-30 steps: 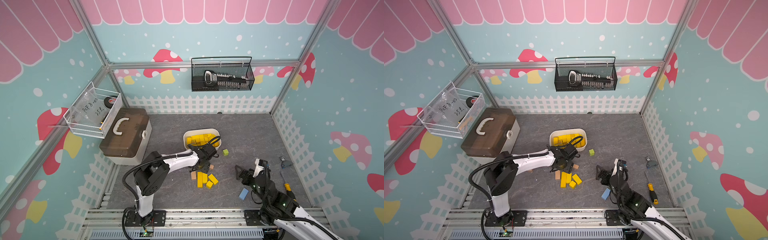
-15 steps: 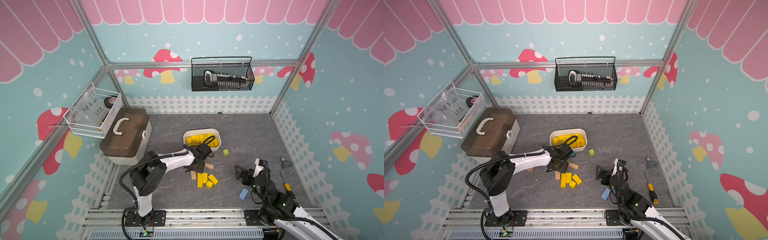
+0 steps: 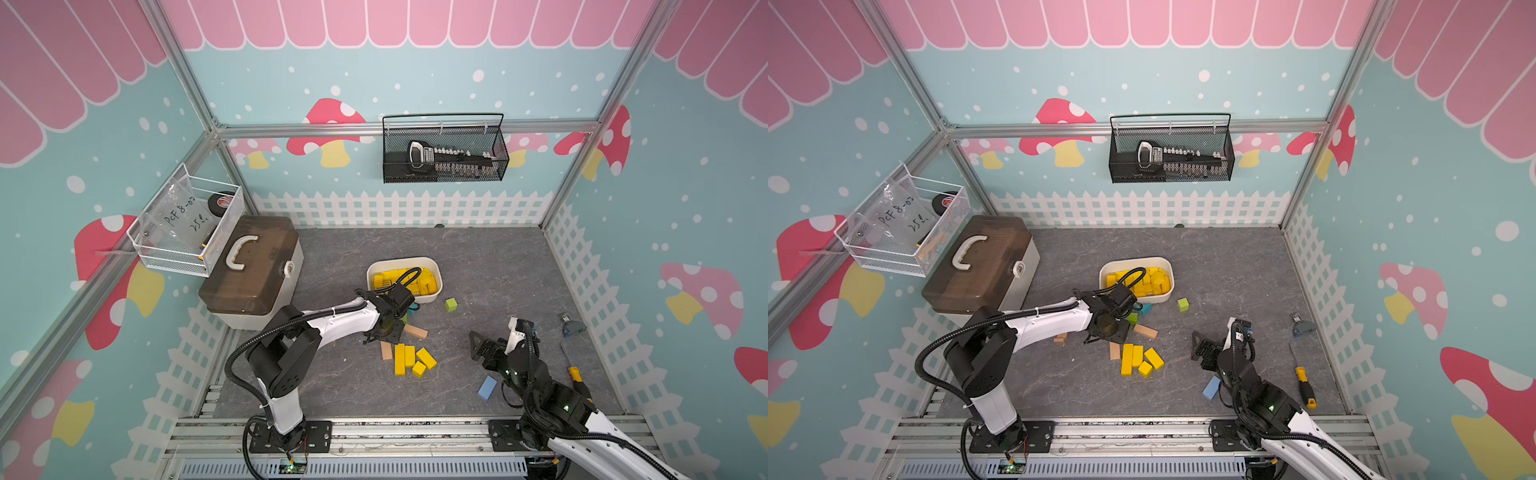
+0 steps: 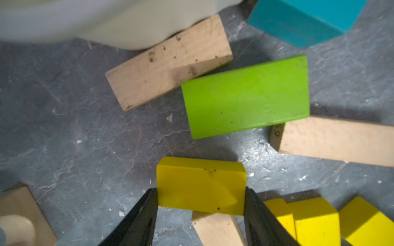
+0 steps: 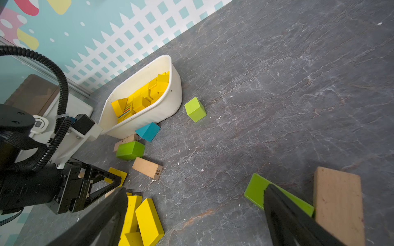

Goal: Pick out the yellow building blocks
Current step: Pick up the building block from the center of the board.

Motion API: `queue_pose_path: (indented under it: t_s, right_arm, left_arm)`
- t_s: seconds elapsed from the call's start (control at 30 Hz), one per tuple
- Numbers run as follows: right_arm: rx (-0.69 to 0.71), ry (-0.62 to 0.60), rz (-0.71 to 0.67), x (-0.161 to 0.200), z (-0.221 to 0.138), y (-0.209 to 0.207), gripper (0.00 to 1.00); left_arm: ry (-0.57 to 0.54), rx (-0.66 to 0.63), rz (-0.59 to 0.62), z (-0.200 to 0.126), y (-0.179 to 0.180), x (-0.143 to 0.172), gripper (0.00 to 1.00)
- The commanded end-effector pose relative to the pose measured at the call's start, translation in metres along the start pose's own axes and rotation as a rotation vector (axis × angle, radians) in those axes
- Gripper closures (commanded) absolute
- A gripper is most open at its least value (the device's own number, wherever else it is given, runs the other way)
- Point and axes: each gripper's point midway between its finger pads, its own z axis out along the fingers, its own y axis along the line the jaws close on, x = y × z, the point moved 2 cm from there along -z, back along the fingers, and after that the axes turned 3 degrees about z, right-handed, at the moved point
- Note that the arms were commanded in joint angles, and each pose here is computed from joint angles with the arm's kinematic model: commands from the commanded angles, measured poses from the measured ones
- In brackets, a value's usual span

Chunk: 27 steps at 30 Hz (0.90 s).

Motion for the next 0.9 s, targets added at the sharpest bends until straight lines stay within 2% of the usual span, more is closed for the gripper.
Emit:
queue_pose_path:
  t_s: [0.0, 0.27, 0.37, 0.57, 0.73, 0.87]
  right_arm:
    - [0.016, -0.005, 0.018, -0.001, 0.0, -0.002, 0.01]
    - [0.017, -0.007, 0.019, -0.002, 0.001, -0.002, 0.01]
    - [0.019, -0.005, 0.018, -0.001, 0.001, -0.002, 0.01]
    - [0.016, -0.003, 0.018, -0.001, 0.001, -0.002, 0.01]
    - [0.019, 0.0, 0.015, 0.0, 0.001, -0.002, 0.01]
    - [0.021, 0.001, 0.014, -0.001, 0.002, -0.002, 0.01]
  left_arm:
    - [-0.033, 0.028, -0.001, -0.01, -0.001, -0.005, 0.38]
    - [-0.051, 0.032, -0.006, -0.017, 0.002, -0.008, 0.39]
    - [-0.046, 0.011, -0.021, -0.014, 0.011, -0.007, 0.31]
    - [-0.038, 0.045, -0.081, -0.009, 0.031, -0.008, 0.26]
    - [-0.047, 0.044, -0.085, -0.01, 0.034, -0.011, 0.13]
    - [-0.045, 0.062, -0.086, -0.009, 0.03, -0.011, 0.1]
